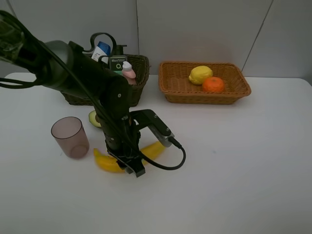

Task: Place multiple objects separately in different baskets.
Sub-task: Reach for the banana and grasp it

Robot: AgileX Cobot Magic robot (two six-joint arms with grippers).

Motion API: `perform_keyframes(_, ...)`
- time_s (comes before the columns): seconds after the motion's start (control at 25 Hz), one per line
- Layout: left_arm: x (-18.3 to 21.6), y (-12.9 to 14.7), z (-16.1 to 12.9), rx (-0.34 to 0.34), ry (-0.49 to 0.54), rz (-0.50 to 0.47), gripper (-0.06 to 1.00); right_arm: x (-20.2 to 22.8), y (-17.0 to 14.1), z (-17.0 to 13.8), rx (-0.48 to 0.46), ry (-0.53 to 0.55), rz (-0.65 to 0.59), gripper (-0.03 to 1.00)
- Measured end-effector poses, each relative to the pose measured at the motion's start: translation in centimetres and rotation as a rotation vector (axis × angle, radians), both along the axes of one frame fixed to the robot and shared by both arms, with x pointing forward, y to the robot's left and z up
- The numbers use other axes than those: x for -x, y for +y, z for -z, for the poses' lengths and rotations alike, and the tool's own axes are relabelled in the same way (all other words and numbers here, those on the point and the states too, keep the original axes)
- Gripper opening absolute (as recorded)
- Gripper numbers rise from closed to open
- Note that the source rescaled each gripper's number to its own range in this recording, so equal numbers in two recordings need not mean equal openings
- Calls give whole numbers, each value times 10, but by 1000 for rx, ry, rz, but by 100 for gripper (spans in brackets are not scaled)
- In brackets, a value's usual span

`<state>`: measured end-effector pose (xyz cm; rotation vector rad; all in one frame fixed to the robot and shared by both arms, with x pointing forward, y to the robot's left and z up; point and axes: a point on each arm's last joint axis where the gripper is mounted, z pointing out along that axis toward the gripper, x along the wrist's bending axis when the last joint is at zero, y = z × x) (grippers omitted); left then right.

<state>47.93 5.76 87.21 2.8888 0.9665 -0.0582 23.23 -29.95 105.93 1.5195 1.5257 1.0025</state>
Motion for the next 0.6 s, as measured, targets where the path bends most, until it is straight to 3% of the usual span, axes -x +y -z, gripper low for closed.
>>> perform_keyframes(0.08, 0, 0, 0, 0, 0, 0, 46, 0, 0, 0, 0, 0, 0, 100)
perform_keyframes(0.6, 0, 0, 0, 0, 0, 0, 45, 0, 0, 0, 0, 0, 0, 100)
